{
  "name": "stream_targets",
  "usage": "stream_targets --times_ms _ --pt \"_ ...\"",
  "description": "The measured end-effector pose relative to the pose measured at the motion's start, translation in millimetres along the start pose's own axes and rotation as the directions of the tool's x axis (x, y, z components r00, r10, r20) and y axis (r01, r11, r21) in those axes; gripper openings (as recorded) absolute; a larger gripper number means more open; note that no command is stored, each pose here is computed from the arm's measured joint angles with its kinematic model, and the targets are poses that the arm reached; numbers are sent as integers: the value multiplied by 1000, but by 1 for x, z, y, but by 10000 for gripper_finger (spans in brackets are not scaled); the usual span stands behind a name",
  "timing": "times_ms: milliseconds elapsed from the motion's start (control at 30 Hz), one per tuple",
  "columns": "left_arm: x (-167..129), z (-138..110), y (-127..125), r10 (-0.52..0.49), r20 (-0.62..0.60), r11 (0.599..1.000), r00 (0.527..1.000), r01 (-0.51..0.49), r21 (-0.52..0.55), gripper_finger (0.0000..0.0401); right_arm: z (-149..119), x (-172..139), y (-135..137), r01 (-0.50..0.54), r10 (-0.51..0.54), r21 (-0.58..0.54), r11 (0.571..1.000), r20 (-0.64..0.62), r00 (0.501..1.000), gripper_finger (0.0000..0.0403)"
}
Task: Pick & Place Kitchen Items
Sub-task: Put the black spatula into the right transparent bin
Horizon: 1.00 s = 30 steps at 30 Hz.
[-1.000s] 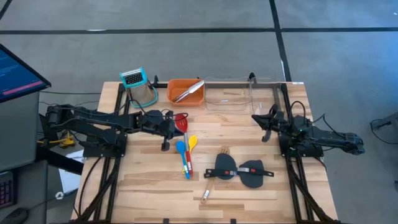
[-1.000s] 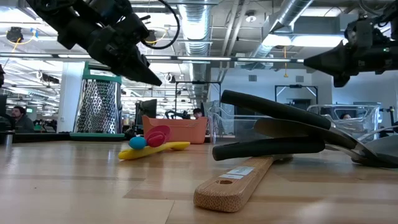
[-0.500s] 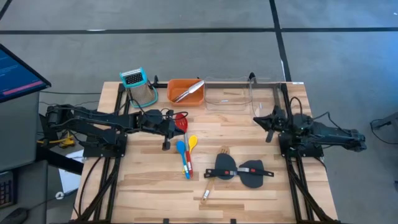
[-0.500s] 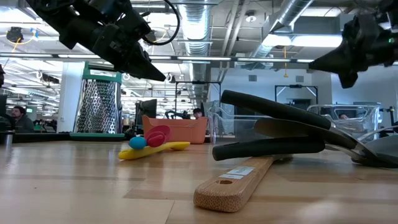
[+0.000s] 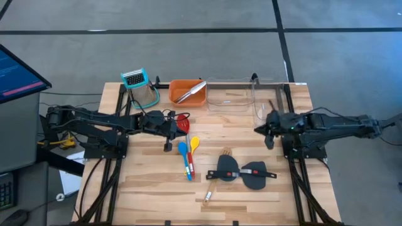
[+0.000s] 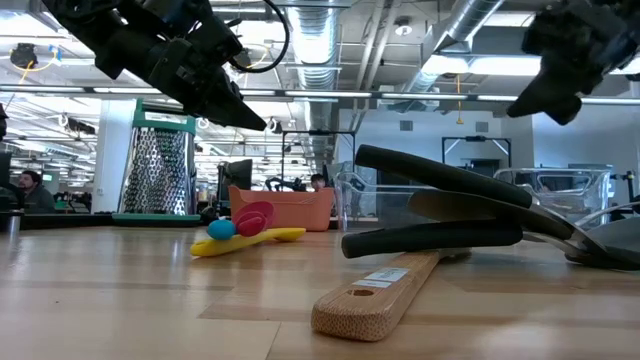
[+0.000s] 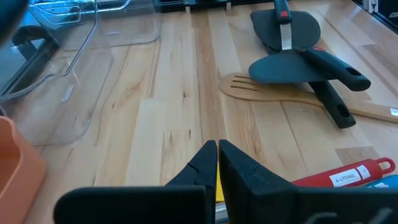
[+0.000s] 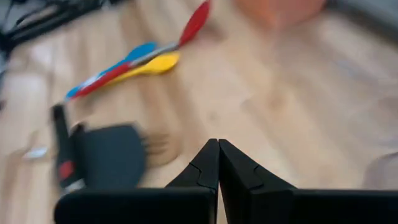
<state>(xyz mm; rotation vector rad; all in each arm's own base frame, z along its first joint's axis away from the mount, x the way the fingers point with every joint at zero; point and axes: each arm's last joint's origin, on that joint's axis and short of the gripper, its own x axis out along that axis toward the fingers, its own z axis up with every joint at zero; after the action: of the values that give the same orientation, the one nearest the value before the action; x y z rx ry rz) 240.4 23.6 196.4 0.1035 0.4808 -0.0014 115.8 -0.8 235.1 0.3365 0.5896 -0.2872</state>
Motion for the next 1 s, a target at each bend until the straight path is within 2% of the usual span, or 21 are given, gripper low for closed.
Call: stream_targets --times_ms 200,300,433,533,867,1000 --pt "0 0 0 0 0 1000 1000 0 0 2 13 10 30 -173 183 69 983 -197 963 0" --pt "0 0 0 0 0 1000 1000 0 0 2 18 14 47 -193 214 99 976 -295 931 0" --pt "0 0 0 0 0 1000 1000 0 0 2 18 18 68 -128 165 112 985 -446 880 0" --pt "0 0 0 0 0 1000 1000 0 0 2 17 23 85 -114 149 99 988 -510 847 0" --pt "0 1 0 1 10 1000 1000 -1 1 2 -1 41 136 -155 89 -48 987 -641 762 0" --pt "0 2 0 2 16 1000 1000 -2 1 2 -17 52 144 -112 25 -82 990 -690 724 0"
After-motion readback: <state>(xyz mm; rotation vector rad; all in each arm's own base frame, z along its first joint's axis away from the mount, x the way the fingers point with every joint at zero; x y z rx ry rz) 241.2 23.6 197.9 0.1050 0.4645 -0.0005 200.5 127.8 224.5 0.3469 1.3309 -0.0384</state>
